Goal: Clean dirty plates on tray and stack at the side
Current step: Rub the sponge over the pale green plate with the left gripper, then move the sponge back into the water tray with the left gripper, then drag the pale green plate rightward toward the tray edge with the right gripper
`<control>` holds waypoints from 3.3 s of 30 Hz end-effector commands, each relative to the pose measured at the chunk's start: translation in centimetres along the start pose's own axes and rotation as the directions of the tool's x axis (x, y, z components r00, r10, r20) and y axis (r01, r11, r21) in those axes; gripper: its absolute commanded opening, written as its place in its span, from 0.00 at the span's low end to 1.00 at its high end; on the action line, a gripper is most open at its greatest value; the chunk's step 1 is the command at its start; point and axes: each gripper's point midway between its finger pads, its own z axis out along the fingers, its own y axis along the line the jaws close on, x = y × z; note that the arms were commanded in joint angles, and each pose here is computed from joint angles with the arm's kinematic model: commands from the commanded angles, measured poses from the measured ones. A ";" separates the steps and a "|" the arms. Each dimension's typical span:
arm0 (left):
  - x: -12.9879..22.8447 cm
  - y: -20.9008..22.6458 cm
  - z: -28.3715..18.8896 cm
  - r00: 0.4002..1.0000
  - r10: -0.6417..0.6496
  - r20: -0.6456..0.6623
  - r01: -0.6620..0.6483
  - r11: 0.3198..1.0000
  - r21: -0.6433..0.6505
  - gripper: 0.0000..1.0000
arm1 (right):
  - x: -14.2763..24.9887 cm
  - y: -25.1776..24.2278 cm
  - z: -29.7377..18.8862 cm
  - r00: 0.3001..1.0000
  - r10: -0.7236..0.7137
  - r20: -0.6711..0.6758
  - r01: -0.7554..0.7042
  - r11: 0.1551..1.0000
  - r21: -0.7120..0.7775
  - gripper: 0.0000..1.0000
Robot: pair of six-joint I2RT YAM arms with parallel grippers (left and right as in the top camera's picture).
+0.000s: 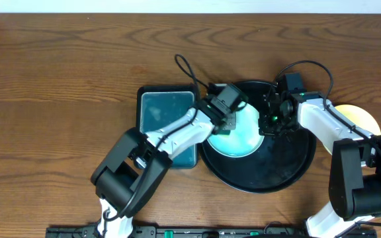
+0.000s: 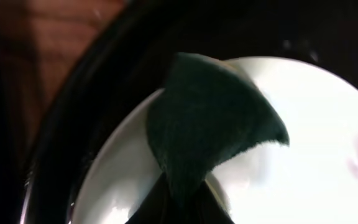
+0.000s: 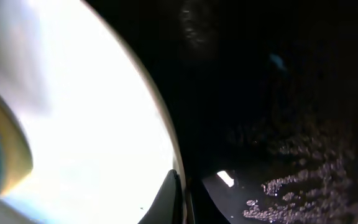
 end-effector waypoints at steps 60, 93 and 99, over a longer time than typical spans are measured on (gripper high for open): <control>3.4 23.4 -2.7 0.975 -0.165 -0.152 0.070 0.866 -0.494 0.08 | 0.2 -1.3 0.4 1.000 -0.006 -0.002 0.007 0.998 0.063 0.05; 5.4 18.0 -1.4 0.936 -0.009 -0.353 -0.028 0.995 -0.098 0.14 | 0.2 -1.3 0.4 1.000 -0.009 0.001 0.009 0.998 0.063 0.04; 5.2 18.5 -1.5 0.939 -0.056 -0.339 0.008 0.990 -0.144 0.29 | 0.2 -1.3 0.4 1.000 -0.009 0.000 0.009 0.998 0.063 0.05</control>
